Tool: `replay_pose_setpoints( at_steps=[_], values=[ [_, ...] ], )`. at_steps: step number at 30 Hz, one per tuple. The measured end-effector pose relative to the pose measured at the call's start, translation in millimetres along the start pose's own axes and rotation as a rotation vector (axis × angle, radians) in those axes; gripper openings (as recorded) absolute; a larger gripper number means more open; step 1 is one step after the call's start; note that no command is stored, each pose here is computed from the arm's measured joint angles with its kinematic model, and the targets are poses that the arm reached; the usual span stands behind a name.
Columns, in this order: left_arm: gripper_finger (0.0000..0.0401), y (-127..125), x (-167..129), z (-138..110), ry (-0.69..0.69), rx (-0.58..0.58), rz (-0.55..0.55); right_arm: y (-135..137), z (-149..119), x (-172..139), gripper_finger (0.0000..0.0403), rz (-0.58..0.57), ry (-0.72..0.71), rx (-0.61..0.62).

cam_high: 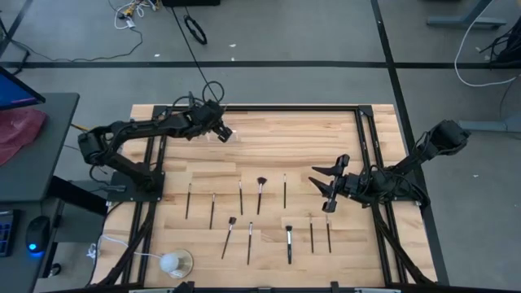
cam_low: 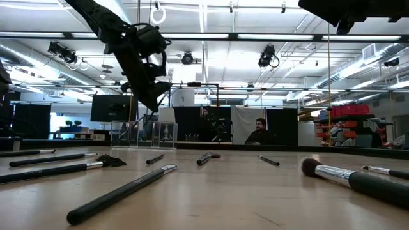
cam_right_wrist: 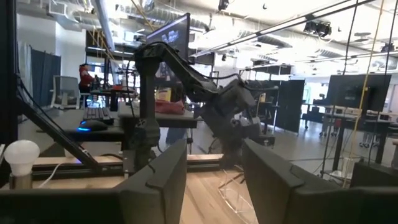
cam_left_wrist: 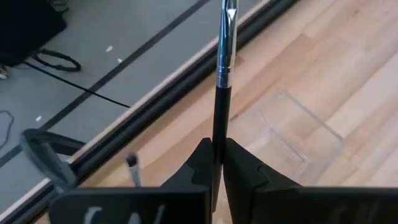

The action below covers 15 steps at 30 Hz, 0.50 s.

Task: Put items in baskets/containers
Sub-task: Put the eyeshadow brush into the middle section of the transparent organizer

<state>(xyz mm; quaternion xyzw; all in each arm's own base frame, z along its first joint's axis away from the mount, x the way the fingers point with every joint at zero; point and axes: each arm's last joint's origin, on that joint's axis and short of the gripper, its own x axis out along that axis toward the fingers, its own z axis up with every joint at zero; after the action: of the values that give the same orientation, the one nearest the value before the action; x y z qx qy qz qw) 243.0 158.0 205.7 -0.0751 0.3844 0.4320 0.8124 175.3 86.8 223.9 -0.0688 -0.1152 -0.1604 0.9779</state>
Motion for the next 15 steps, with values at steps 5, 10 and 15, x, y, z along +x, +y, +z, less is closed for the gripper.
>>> replay_pose_setpoints(
  at_steps=[5,10,15],
  values=[
    [0.0023,-3,8,-5,0.037,0.016,-0.007,0,0,0,0.0155,-0.001,0.000,0.000],
    [0.0024,-4,15,-10,0.085,0.024,-0.001,0,0,0,0.0155,-0.001,0.000,0.000],
    [0.0025,-5,18,-14,0.119,0.032,0.001,0,0,0,0.0155,-0.001,0.000,0.000]
  ],
)
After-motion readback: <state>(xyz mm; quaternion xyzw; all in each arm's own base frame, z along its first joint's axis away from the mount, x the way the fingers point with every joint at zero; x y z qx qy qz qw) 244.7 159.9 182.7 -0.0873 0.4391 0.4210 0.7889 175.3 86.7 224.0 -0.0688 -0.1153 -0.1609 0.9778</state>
